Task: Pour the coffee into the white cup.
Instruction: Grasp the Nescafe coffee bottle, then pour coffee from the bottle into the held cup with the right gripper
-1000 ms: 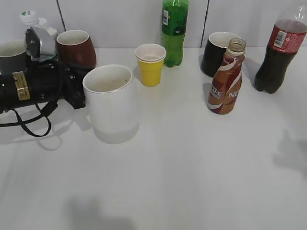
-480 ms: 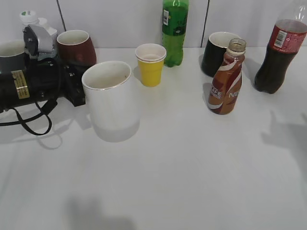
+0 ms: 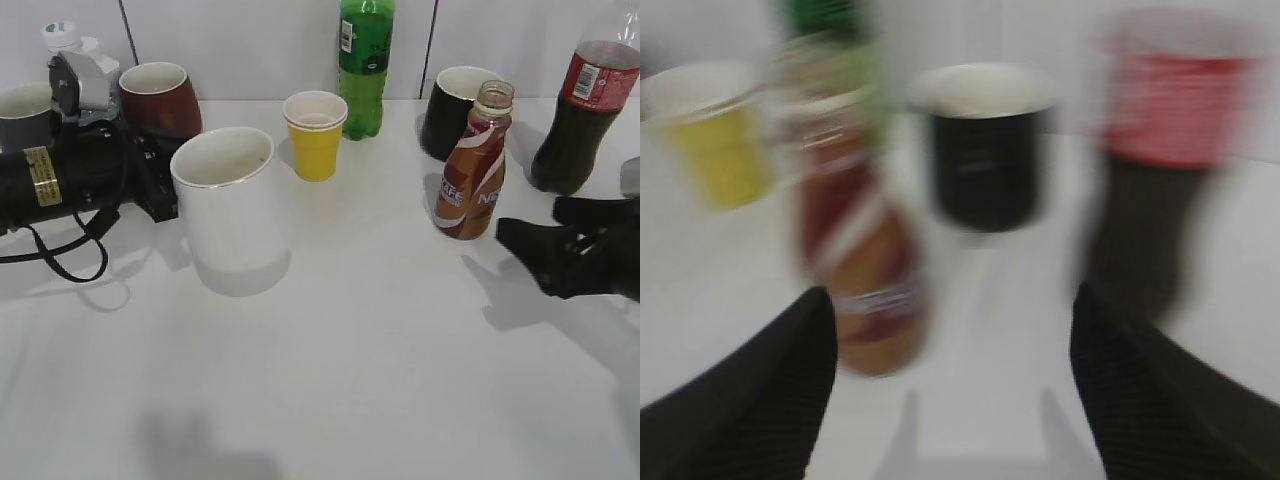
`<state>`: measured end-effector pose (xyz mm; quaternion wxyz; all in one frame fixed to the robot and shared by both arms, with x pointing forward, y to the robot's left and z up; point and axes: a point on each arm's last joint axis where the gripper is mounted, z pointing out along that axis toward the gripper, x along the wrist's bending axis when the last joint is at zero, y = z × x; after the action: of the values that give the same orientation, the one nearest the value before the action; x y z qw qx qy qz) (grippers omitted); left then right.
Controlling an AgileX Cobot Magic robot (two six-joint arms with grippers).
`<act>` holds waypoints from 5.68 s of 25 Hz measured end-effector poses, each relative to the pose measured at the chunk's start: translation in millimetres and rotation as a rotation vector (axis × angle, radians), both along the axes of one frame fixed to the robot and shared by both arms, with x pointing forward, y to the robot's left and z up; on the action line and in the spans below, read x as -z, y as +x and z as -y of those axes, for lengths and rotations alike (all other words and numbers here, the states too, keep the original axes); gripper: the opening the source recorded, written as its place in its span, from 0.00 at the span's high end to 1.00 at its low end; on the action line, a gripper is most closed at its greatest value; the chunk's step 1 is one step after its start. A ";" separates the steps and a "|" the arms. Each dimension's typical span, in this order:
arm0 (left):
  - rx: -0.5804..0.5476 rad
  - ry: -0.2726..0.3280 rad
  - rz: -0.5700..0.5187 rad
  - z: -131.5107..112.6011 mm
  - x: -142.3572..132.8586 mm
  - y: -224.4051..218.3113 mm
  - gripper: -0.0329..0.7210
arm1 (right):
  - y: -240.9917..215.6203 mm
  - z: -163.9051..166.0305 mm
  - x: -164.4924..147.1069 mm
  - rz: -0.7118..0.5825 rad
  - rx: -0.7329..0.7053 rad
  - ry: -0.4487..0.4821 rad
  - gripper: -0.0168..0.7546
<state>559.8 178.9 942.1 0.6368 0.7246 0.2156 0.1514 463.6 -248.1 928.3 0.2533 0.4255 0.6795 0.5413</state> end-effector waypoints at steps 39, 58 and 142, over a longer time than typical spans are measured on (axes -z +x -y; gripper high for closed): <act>0.025 0.001 0.000 7.9 0.1 -3.1 0.90 | 96.8 -46.5 31.8 0.045 -0.278 -0.063 0.29; 0.199 0.010 0.098 117.2 -37.7 -12.8 0.90 | 52.7 -29.0 -127.2 0.562 -0.219 -0.530 0.29; 0.305 0.111 0.097 164.1 -32.5 -28.0 0.90 | 58.7 -28.9 -144.4 1.058 -0.415 -1.345 0.29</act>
<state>531.8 14.8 974.6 0.6209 0.7750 0.0633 0.0993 522.3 -219.2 1072.7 0.6284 -0.2524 0.7114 0.1876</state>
